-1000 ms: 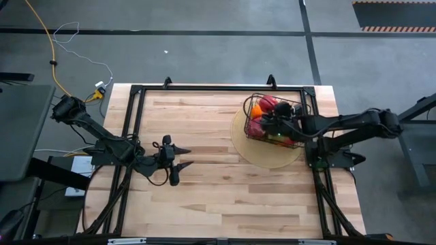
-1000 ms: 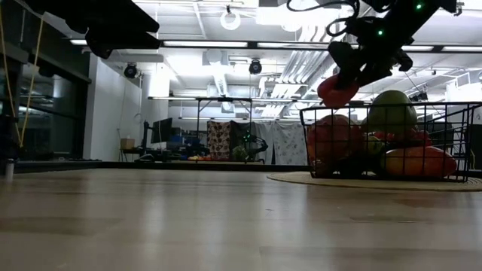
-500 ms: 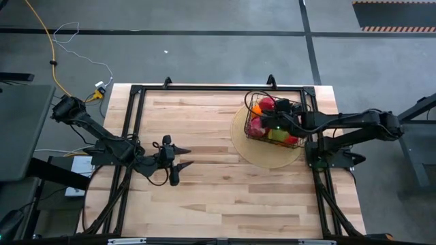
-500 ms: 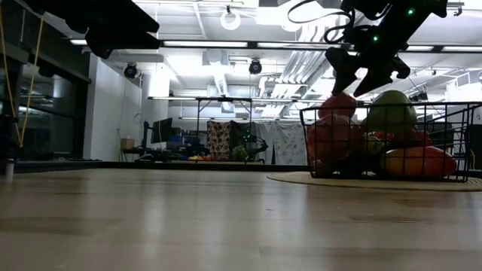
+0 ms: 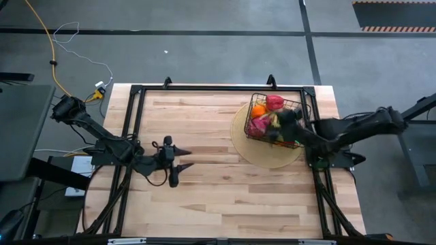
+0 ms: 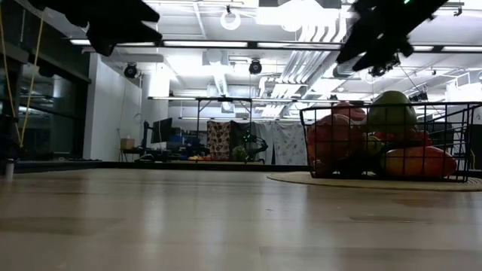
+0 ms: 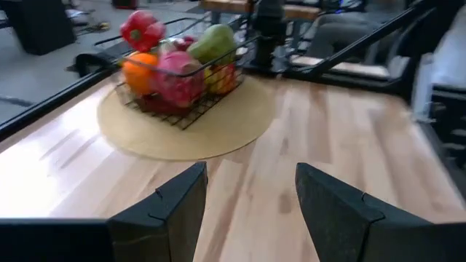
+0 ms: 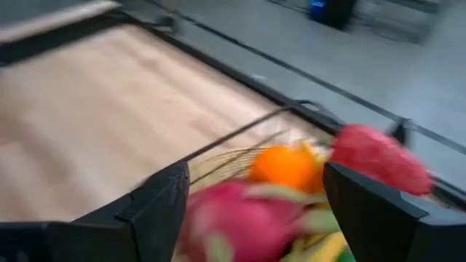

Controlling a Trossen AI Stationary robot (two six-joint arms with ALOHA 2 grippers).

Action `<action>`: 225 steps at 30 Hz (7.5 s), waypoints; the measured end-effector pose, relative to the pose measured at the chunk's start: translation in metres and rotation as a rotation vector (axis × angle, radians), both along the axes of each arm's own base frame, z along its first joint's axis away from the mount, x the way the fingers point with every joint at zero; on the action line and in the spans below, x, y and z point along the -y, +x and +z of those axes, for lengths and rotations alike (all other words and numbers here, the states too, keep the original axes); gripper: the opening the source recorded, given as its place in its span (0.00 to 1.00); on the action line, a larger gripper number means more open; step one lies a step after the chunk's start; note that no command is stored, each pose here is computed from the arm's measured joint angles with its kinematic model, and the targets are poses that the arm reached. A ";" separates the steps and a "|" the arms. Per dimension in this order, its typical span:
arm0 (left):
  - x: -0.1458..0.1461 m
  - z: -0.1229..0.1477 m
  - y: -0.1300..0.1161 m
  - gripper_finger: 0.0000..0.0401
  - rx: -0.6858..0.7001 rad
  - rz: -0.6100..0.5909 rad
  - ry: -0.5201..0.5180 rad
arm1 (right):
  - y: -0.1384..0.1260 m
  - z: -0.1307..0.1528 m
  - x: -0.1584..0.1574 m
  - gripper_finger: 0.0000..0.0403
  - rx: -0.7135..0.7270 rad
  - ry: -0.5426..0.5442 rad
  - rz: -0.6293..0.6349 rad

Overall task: Build produce basket
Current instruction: Return to Home Position

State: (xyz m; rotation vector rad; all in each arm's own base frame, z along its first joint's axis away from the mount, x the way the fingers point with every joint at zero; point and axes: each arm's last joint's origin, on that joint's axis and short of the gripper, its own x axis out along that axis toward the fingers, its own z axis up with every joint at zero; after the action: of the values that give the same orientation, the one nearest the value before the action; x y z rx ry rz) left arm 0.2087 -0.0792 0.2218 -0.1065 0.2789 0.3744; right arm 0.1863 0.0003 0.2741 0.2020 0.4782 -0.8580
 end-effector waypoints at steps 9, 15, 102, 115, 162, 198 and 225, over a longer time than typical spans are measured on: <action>-0.012 0.013 0.008 0.50 0.051 0.020 0.065 | -0.038 -0.008 -0.049 0.76 0.133 0.038 0.257; -0.071 0.046 0.009 0.44 0.108 -0.112 -0.002 | -0.039 -0.011 -0.054 0.76 0.145 0.025 0.280; -0.074 -0.050 -0.112 0.01 0.348 -0.234 -0.130 | -0.098 -0.075 -0.016 0.00 0.567 -0.116 0.699; -0.075 -0.050 -0.112 0.01 0.349 -0.230 -0.130 | -0.092 -0.102 -0.021 0.00 0.490 -0.269 0.845; -0.075 -0.050 -0.112 0.01 0.349 -0.231 -0.130 | -0.090 -0.105 -0.022 0.00 0.429 -0.329 0.865; -0.075 -0.050 -0.112 0.01 0.349 -0.231 -0.130 | -0.090 -0.105 -0.022 0.00 0.429 -0.329 0.864; -0.075 -0.050 -0.112 0.01 0.349 -0.231 -0.130 | -0.090 -0.105 -0.022 0.00 0.428 -0.329 0.864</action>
State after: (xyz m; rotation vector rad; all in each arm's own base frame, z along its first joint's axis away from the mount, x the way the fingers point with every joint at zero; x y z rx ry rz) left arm 0.0964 -0.0046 0.1720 -0.2614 -0.0305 0.1038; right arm 0.0963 0.0220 0.1693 -0.1278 -0.0087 -0.0247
